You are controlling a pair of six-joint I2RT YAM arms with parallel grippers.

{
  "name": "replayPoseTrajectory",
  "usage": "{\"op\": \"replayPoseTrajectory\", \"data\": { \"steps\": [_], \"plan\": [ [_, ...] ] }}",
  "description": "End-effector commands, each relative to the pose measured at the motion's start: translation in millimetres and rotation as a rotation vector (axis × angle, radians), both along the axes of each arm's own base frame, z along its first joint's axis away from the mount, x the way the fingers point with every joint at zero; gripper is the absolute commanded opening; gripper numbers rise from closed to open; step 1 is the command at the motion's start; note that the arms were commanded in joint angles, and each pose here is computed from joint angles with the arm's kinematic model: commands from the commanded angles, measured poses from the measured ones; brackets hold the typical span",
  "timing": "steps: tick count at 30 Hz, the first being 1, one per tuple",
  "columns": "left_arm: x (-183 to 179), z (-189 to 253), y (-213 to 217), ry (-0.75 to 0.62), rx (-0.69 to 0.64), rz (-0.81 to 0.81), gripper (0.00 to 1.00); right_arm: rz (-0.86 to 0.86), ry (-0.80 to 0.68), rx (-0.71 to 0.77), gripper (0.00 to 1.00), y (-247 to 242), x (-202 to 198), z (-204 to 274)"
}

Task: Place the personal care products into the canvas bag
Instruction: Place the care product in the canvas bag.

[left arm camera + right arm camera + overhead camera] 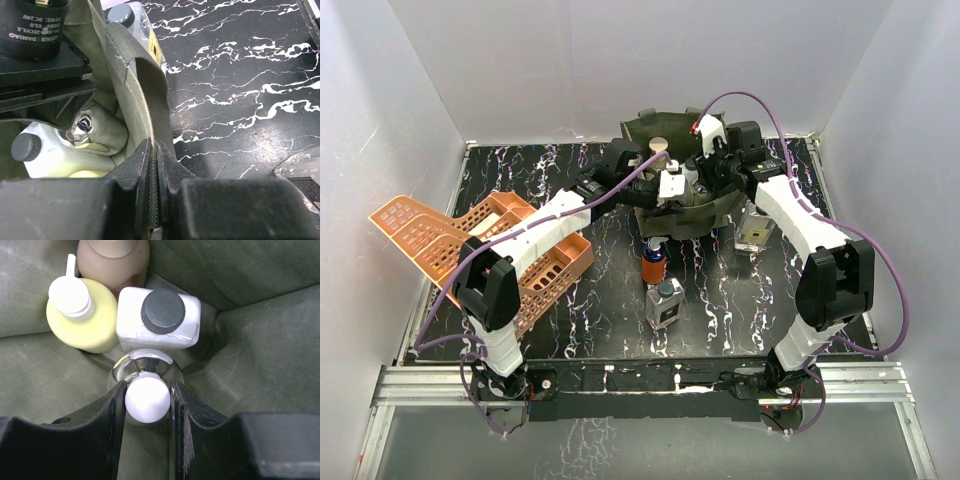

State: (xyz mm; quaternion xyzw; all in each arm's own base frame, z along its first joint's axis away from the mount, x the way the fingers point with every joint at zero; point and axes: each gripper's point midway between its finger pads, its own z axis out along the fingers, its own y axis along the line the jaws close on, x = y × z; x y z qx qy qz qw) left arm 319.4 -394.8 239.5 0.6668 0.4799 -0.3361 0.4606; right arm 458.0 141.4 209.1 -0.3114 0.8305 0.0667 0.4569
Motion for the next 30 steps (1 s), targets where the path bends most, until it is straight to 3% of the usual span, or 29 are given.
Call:
{"op": "replayPoseTrajectory", "data": {
  "steps": [1,20,30],
  "plan": [
    [-7,36,-8,-0.017,-0.081,-0.039,0.0,0.026,-0.145,-0.008,0.08,-4,21,30],
    [-5,66,-13,-0.016,-0.152,-0.029,0.0,0.077,0.049,-0.104,0.08,-8,13,-30],
    [-3,78,-11,0.003,-0.176,-0.006,0.0,0.095,0.061,-0.144,0.11,-11,14,-42]
  ]
}}
